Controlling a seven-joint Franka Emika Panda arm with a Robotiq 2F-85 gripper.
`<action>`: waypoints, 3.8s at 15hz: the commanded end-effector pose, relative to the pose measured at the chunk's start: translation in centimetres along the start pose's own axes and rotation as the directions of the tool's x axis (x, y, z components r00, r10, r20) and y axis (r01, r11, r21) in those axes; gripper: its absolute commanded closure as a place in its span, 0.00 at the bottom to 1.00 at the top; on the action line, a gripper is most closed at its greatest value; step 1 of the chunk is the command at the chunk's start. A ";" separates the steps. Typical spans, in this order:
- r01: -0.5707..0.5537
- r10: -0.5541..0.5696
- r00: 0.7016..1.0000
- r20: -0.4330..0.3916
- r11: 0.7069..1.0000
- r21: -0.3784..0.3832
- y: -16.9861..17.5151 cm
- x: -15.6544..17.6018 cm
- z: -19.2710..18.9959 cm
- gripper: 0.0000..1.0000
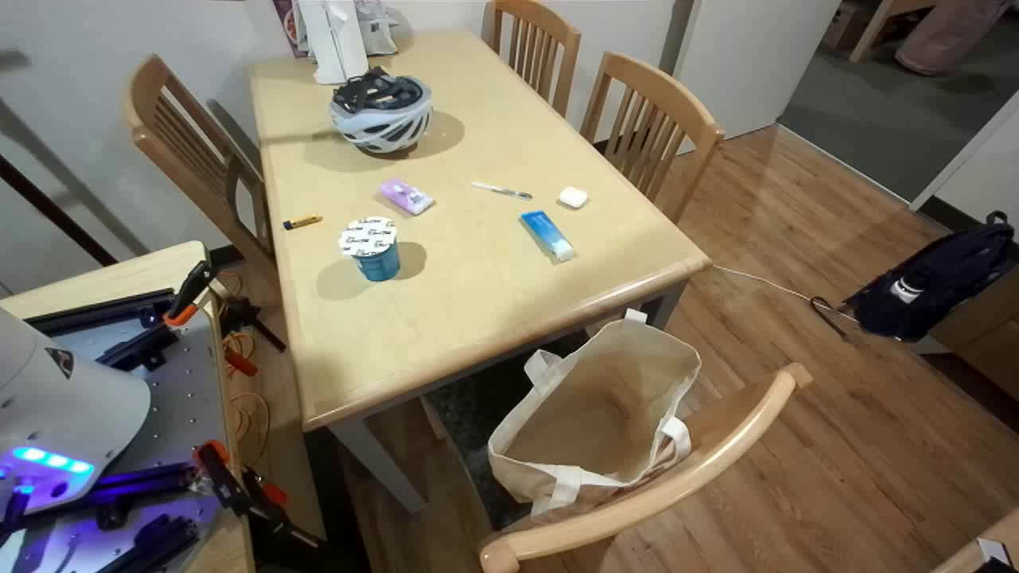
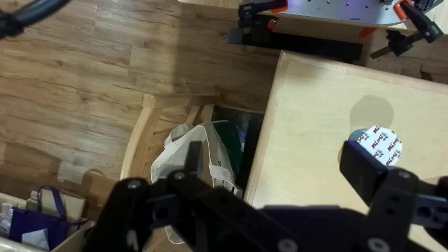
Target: Put the pen inside the bag on the chair
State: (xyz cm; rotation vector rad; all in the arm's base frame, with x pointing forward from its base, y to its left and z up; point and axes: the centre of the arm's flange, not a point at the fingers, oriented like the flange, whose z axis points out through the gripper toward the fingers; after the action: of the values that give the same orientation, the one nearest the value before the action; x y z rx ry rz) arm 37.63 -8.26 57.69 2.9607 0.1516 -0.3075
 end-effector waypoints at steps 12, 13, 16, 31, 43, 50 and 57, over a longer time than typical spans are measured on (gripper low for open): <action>-0.341 0.377 0.907 -0.190 0.919 0.197 -12.5 7.7 4.8 0.00; -0.382 0.425 0.885 -0.188 0.896 0.228 -14.8 9.0 5.5 0.00; -0.510 0.559 0.798 -0.226 0.825 0.243 -21.2 12.7 8.6 0.00; -0.758 0.866 0.455 -0.205 0.498 0.421 -30.5 21.2 17.6 0.00; -0.461 0.621 0.758 -0.199 0.726 0.510 -33.6 27.6 18.1 0.00; -0.437 0.565 0.817 -0.114 0.737 0.516 -36.6 27.7 21.8 0.00; -0.526 0.609 0.762 -0.220 0.780 0.339 -34.6 30.2 22.6 0.00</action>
State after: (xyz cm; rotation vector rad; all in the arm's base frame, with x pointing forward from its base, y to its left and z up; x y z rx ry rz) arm 56.70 24.42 24.95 3.1759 -0.8091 0.2436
